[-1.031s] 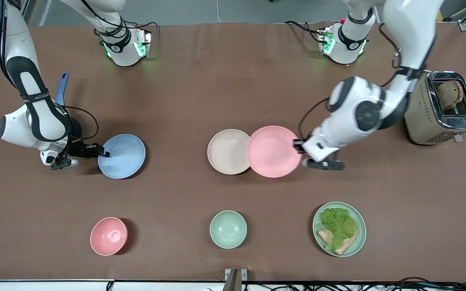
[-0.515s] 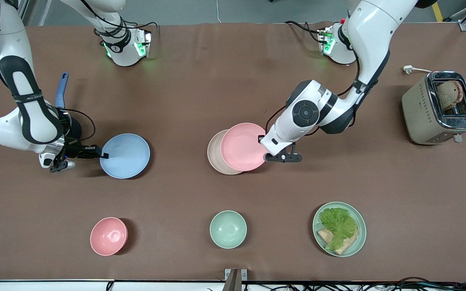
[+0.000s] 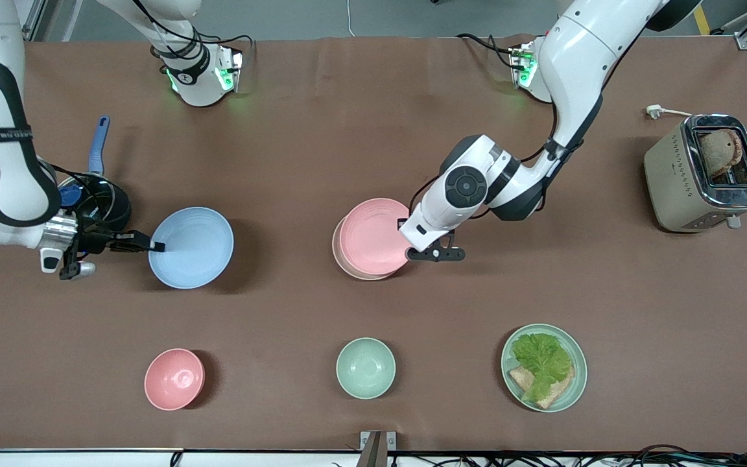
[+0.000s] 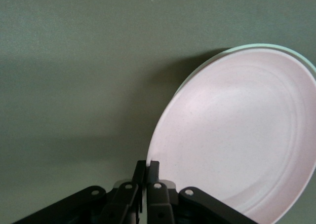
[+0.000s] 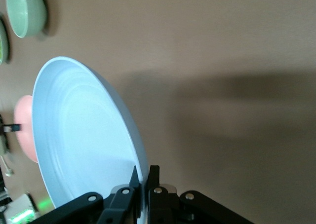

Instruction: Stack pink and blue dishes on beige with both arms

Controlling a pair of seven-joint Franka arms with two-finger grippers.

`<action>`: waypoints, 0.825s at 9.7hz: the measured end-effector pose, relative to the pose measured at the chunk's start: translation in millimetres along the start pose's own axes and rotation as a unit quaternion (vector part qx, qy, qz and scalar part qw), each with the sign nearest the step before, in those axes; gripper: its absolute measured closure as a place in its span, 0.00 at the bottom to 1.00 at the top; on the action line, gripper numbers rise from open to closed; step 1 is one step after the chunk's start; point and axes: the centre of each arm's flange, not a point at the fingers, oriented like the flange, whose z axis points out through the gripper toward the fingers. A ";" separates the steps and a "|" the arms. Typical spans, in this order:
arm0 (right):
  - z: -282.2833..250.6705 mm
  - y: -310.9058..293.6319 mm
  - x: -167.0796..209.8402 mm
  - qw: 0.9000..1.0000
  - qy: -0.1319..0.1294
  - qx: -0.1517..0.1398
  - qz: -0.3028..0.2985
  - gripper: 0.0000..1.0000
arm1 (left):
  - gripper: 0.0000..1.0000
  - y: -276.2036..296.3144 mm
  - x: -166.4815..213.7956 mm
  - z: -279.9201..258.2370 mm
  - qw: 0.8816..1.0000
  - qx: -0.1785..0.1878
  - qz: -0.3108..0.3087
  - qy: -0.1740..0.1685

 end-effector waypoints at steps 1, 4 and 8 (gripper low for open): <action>-1.4 -28.1 0.3 1.000 -0.003 -0.001 0.013 0.93 | 0.96 0.2 2.8 5.1 1.000 0.001 -0.002 -0.001; 20.9 -104.4 0.0 0.999 -0.015 -0.014 0.030 0.93 | 0.94 4.4 10.8 7.7 1.000 -0.004 -0.009 0.003; 93.2 -203.5 -10.9 0.998 -0.017 -0.047 0.037 0.93 | 0.39 19.2 4.9 4.2 1.000 -0.002 -0.021 0.012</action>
